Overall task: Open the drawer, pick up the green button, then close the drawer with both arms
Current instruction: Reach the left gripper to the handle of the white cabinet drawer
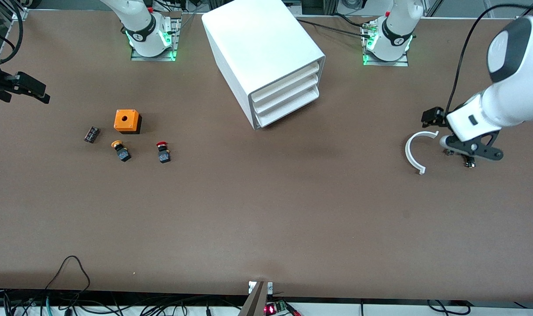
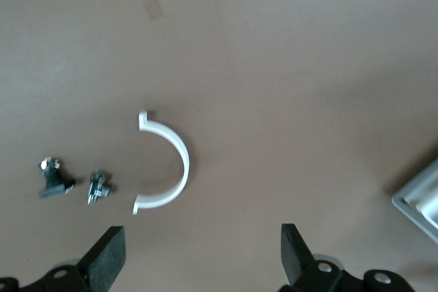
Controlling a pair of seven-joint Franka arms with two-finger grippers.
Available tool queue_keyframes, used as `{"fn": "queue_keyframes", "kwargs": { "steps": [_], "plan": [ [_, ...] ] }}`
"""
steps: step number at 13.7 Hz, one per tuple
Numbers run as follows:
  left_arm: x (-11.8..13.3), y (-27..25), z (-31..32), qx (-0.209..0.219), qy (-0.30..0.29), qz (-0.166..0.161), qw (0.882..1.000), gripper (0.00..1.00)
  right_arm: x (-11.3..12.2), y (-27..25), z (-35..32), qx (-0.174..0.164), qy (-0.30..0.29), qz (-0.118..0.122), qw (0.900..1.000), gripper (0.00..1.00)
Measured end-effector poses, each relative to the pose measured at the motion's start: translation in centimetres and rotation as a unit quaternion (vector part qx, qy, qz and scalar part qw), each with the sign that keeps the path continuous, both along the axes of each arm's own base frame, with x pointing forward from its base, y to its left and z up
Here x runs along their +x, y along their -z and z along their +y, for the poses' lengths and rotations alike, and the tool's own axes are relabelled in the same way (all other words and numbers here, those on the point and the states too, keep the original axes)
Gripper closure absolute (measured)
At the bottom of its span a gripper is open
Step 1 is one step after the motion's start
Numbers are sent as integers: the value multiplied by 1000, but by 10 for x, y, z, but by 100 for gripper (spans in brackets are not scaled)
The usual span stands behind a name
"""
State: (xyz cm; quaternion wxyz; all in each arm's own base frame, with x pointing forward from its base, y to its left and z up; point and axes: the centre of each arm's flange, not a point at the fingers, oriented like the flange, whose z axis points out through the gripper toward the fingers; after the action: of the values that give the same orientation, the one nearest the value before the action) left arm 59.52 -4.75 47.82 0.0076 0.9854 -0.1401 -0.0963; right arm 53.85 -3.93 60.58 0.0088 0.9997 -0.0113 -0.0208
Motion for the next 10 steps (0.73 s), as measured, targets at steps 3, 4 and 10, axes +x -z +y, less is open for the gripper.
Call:
{"fn": "queue_keyframes", "kwargs": {
  "steps": [3, 4, 10],
  "plan": [
    [17, 43, -19, -14, -38, 0, 999, 0, 1, 2, 0, 0, 0, 2, 1000, 0],
    [18, 60, -33, -35, -50, 13, 998, 0, 3, 5, 0, 0, 0, 5, 1000, 0],
    [1, 172, -112, -179, -97, 137, 969, 0, 25, 54, 23, -6, -18, 48, 999, 0]
  ]
}}
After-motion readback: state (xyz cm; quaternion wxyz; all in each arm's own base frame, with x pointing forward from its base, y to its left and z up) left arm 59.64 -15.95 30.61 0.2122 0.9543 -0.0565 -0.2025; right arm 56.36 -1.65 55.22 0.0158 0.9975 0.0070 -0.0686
